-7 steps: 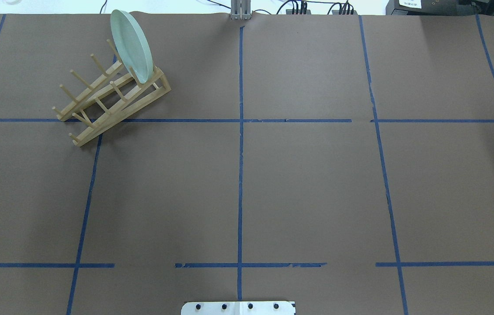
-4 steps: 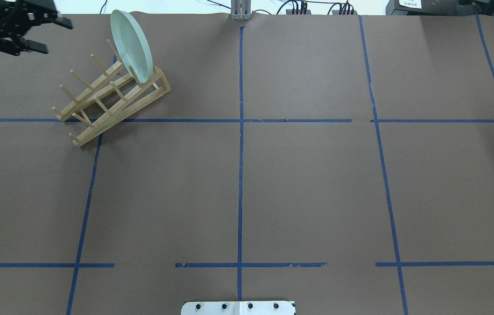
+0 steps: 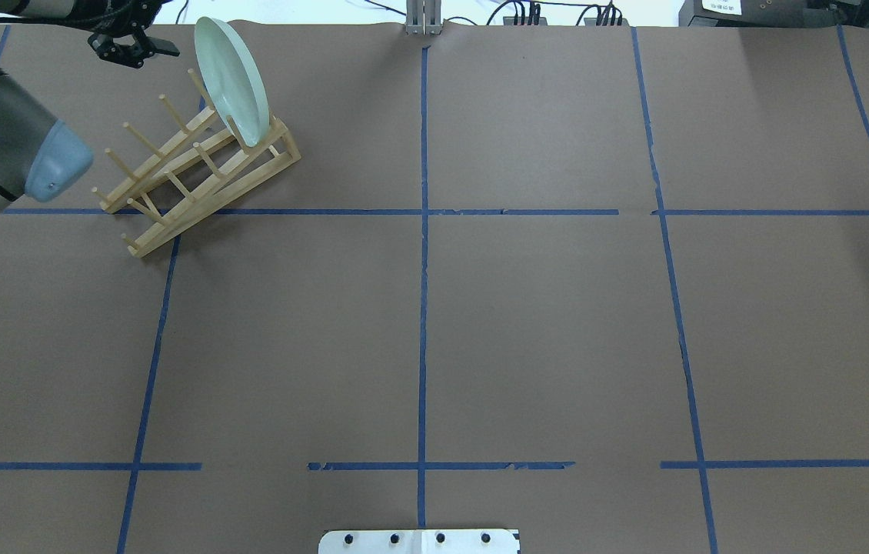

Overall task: Place plate on table
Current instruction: 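Reach the left gripper toward the pale green plate in the wooden rack, then grasp the plate rim with the left gripper and lift it from the rack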

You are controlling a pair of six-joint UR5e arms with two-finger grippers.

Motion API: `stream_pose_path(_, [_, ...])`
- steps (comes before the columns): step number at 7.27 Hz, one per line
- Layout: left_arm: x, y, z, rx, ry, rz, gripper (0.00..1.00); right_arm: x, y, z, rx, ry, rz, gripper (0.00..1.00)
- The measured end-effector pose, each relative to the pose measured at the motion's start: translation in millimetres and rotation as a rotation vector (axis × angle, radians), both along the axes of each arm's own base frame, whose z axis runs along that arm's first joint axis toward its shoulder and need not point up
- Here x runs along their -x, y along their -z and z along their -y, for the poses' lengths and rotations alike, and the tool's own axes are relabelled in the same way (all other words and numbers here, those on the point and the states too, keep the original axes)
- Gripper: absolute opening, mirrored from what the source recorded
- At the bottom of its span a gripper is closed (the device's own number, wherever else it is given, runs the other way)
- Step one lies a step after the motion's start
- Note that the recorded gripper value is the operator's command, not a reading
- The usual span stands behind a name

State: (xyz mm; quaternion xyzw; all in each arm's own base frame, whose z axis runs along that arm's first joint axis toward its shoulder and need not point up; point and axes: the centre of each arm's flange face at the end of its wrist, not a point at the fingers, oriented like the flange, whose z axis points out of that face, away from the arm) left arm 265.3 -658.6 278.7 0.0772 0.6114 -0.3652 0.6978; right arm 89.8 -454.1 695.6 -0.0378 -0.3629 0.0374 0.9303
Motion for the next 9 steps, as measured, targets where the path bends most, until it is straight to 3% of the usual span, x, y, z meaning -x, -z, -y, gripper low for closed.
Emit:
stream_pose_path(2, [-34,2,3,0.036,0.046,-0.036,0.92,0,0,0,0.0,0.0,0.0,1.0])
stream_pose_path(4, [-53,0,-3,0.041,0.032,-0.038,0.22,0,0,0,0.0,0.0,0.0,1.0])
stream_pose_path(6, [-55,2,-6,0.035,0.029,-0.04,0.2,0,0,0,0.0,0.0,0.0,1.0])
stream_pose_path(7, [-52,3,-9,0.029,0.027,-0.042,0.14,0,0,0,0.0,0.0,0.0,1.0])
stream_pose_path(8, [-47,2,-15,0.023,0.027,-0.045,0.0,0,0,0,0.0,0.0,0.0,1.0])
stream_pose_path(9, [-42,3,-21,0.016,0.028,-0.049,0.0,0,0,0,0.0,0.0,0.0,1.0])
